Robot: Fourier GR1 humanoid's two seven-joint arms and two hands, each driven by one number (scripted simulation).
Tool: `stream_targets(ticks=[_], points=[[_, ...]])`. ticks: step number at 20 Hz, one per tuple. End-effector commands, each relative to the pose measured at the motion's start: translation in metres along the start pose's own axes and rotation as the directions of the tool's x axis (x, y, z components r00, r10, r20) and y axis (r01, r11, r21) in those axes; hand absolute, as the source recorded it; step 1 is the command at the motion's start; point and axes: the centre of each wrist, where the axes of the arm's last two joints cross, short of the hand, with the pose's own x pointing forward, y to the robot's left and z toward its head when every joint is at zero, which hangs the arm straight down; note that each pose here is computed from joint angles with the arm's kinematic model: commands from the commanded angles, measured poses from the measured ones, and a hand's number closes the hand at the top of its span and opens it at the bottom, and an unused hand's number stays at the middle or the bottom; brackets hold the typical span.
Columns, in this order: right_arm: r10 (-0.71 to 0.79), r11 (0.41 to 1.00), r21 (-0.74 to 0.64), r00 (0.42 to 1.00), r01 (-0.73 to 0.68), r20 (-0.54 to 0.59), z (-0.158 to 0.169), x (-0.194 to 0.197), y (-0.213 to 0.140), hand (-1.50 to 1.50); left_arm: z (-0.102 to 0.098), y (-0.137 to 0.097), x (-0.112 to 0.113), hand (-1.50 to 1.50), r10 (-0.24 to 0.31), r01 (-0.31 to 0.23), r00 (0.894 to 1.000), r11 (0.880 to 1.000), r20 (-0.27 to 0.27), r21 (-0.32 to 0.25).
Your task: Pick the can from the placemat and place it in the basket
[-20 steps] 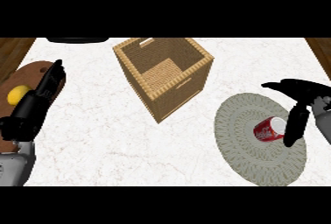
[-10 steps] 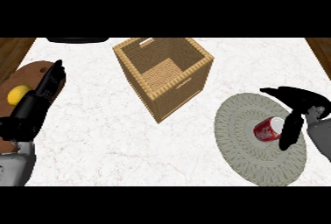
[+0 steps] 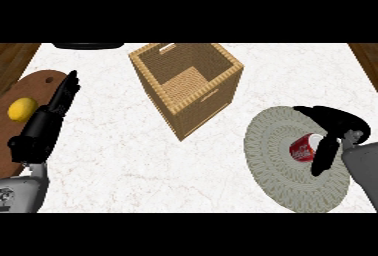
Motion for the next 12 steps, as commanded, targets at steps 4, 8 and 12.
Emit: stream_targets(ticks=[4, 8, 12], points=[[0.001, 1.0, 0.015, 1.0, -0.002, 0.008, -0.002, -0.014, -0.002, -1.5, -0.014, 0.016, -0.001, 0.0, 0.004, -0.004, 1.0, 1.0, 0.002, -0.008], [-0.014, 0.999, 0.033, 0.998, 0.016, -0.053, -0.02, -0.025, 0.014, -1.5, -0.01, 0.023, -0.009, 0.0, -0.01, 0.01, 1.0, 1.0, 0.006, 0.005], [-0.007, 1.0, 0.022, 0.999, 0.008, -0.043, -0.018, -0.025, 0.026, -1.5, -0.006, 0.016, 0.009, 0.0, 0.005, -0.004, 1.0, 1.0, 0.008, -0.015]])
